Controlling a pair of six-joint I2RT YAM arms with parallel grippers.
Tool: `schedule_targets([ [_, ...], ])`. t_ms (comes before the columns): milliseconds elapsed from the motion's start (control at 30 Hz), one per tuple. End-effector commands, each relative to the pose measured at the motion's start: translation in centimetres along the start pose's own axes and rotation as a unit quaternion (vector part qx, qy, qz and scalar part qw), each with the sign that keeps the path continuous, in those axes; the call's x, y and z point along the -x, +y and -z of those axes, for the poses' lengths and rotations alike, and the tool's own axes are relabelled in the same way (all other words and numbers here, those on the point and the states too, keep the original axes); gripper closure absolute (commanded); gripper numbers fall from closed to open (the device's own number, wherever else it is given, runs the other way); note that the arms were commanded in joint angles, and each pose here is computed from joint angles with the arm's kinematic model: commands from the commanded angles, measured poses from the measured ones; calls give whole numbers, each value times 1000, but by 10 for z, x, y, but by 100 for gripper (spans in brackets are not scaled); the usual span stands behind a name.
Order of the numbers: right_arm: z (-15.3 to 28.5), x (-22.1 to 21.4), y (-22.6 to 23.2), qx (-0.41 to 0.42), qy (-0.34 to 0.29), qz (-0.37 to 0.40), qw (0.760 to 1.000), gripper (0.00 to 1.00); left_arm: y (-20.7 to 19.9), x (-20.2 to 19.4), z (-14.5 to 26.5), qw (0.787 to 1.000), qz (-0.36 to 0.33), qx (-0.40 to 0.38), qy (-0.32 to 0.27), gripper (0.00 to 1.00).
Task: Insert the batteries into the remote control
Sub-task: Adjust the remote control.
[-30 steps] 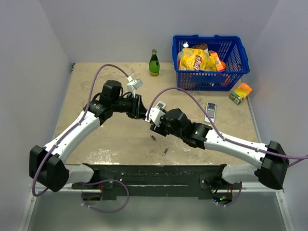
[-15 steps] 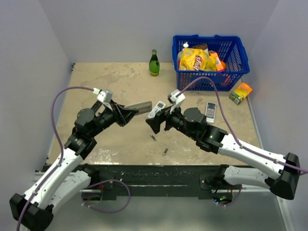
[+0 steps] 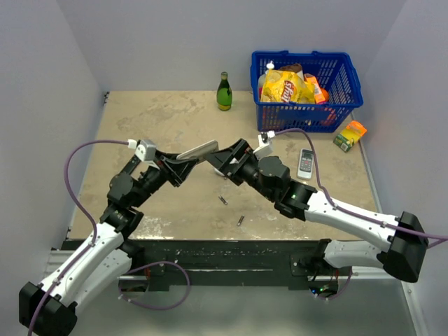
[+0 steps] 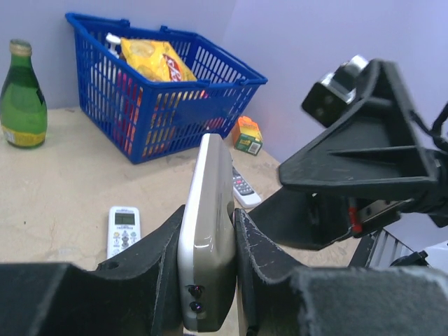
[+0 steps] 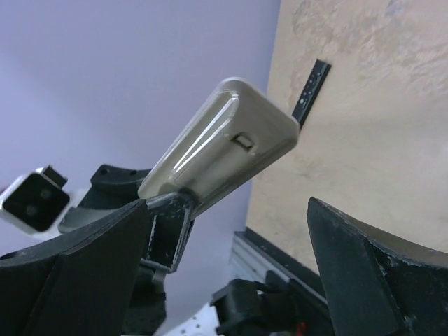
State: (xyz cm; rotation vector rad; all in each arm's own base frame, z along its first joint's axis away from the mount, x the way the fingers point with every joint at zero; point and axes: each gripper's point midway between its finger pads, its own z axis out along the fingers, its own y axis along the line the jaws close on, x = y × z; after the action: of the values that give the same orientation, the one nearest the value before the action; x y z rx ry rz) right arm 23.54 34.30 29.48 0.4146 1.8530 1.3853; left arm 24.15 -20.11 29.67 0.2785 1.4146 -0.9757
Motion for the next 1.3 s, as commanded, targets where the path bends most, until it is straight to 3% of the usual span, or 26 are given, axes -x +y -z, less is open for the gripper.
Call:
schedule_targets([
  [0,-12,2,17,27,-10,-132,991,2,-20,33,1,996,-49,-45,-62,100],
  [333,-16,14,37,70,-32,-187,979,5,-25,28,4,995,-57,-58,-54,100],
  [667,-30,11,32,58,-32,-221,973,19,-29,23,1,995,-62,-66,-43,100],
  [800,-32,10,29,57,-33,-229,971,31,-30,19,0,995,-71,-69,-32,100],
  [900,-32,11,28,56,-39,-230,971,47,-32,13,-2,994,-74,-73,-18,100],
  [1000,-29,15,26,57,-46,-236,969,69,-33,5,-3,994,-74,-75,3,100],
  [1033,-27,16,27,60,-47,-237,969,80,-34,5,-3,994,-74,-76,7,100],
  [1133,-23,22,24,59,-63,-227,970,99,-35,-1,-3,994,-72,-79,29,78],
  [1167,-22,22,20,55,-67,-214,973,100,-36,-1,-3,994,-70,-78,35,58],
  [1267,-15,34,18,51,-91,-173,979,100,-34,-6,-1,994,-53,-69,60,33],
])
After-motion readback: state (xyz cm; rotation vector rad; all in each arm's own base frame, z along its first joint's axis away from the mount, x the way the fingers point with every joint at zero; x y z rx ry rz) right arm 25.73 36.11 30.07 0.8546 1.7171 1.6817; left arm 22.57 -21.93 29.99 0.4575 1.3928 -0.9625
